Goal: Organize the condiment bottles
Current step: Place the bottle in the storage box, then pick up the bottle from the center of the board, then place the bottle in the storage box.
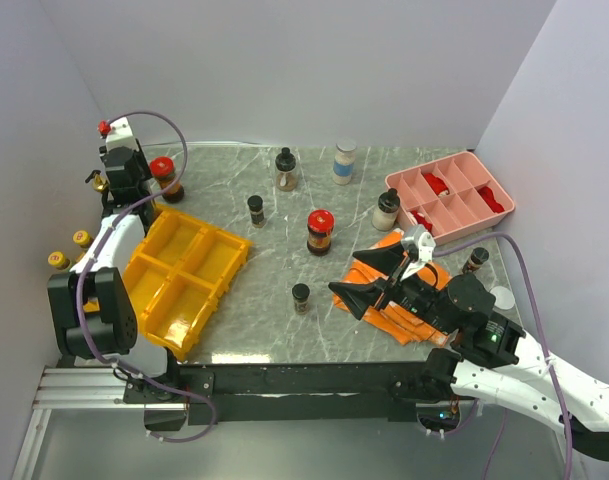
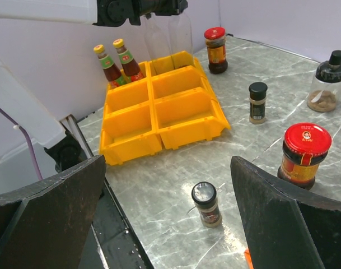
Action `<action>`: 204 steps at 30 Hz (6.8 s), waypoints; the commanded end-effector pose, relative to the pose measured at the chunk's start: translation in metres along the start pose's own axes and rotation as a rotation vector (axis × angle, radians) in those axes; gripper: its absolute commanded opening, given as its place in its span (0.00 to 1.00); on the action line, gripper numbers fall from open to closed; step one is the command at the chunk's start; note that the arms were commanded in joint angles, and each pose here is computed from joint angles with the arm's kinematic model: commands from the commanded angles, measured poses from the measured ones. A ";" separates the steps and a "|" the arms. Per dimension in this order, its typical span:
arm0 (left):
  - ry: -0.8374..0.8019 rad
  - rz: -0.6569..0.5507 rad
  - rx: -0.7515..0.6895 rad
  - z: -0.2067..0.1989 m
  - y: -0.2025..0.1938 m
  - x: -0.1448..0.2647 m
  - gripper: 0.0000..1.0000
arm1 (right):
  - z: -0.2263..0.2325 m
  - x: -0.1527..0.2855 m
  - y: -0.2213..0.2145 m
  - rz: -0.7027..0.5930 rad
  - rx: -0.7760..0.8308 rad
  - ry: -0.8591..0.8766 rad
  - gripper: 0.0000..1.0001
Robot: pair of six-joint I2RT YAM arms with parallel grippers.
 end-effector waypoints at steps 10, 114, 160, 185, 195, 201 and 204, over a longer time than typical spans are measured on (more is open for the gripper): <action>0.038 -0.121 0.051 0.003 0.023 -0.003 0.50 | -0.001 0.006 0.004 -0.040 -0.004 -0.011 1.00; -0.904 0.395 -0.327 -0.326 -0.111 0.227 0.92 | -0.019 0.045 -0.009 -0.011 -0.184 -0.293 1.00; -0.100 0.072 0.103 -0.107 0.064 0.146 0.01 | -0.014 0.050 -0.004 -0.032 -0.212 -0.229 1.00; 0.208 0.116 0.224 -0.037 -0.010 0.133 0.01 | -0.009 0.047 -0.003 -0.031 -0.217 -0.173 1.00; 0.250 0.158 0.232 -0.034 -0.031 0.120 0.01 | -0.009 0.048 -0.001 -0.035 -0.225 -0.174 1.00; 0.288 0.178 0.229 -0.032 -0.047 0.113 0.02 | -0.008 0.048 0.003 -0.034 -0.220 -0.176 1.00; 0.284 0.193 0.229 -0.033 -0.056 0.111 0.04 | -0.008 0.050 0.003 -0.044 -0.224 -0.171 1.00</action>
Point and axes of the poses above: each gripper's point midway between its finger pads, its own x axis back along the fingers, its own z axis along the line the jaws close on, y = z × x, the point moved 10 cm from there along x, back along the fingers, and after that the axes turned 3 degrees about x, right-handed, at the moved point
